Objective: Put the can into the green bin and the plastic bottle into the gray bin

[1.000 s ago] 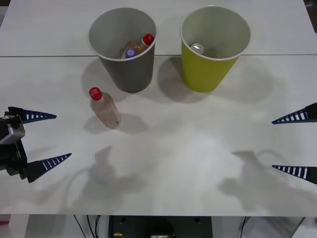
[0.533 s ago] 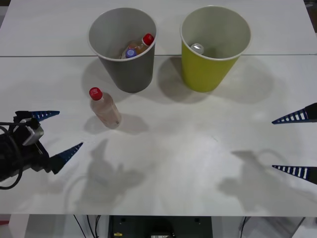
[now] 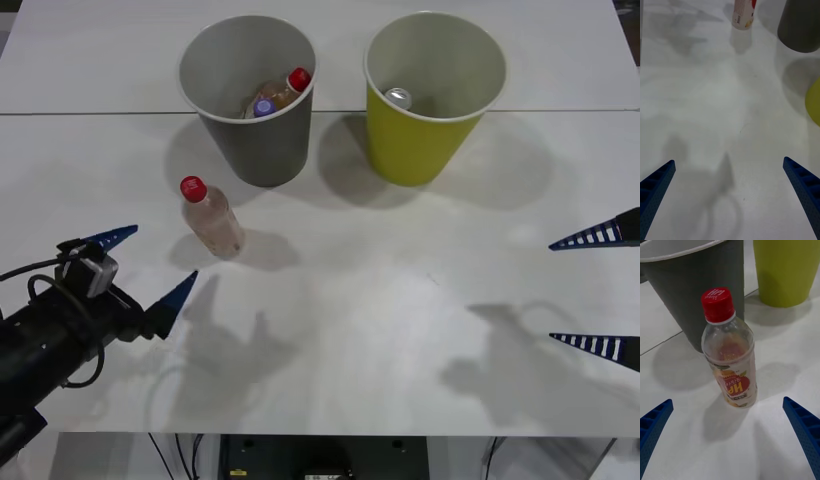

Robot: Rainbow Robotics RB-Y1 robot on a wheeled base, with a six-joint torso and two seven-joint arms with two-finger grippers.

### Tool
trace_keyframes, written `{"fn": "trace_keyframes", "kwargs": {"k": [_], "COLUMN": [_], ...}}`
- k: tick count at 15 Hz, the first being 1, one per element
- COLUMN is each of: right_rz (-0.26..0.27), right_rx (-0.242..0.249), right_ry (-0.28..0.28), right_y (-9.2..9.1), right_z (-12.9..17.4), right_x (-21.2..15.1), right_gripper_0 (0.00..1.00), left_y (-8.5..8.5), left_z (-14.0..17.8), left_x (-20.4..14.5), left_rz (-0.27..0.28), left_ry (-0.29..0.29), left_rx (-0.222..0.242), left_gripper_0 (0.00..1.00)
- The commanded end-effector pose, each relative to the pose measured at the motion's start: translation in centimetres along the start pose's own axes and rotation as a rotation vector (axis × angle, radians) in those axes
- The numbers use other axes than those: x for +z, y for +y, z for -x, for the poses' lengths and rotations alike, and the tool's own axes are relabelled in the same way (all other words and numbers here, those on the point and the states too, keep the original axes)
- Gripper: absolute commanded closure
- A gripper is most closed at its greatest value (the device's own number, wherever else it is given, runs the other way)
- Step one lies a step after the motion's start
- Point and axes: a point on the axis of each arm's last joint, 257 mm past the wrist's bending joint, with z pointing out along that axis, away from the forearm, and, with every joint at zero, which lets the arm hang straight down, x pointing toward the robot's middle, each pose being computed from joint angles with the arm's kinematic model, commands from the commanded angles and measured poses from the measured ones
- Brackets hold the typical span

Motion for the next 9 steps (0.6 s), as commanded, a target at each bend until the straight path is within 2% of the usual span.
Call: {"fn": "trace_keyframes", "kwargs": {"k": [1,4,9], "right_rz": [0.0,0.0,0.0], "right_rx": [0.0,0.0,0.0], "right_ry": [0.0,0.0,0.0], "right_y": [0.0,0.0,0.0], "right_z": [0.0,0.0,0.0], "right_x": [0.0,0.0,0.0], "right_gripper_0": [0.0,0.0,0.0], "left_y": [-0.5,-0.6,-0.3], "left_z": [-0.8,-1.4,-1.9], "left_x": [1.6,3.4,6.3], "left_rz": [0.024,0.051,0.107], "left_ry": [-0.033,-0.054,-0.082], "left_rx": [-0.053,-0.111,-0.155], "left_gripper_0": [0.0,0.0,0.0]}}
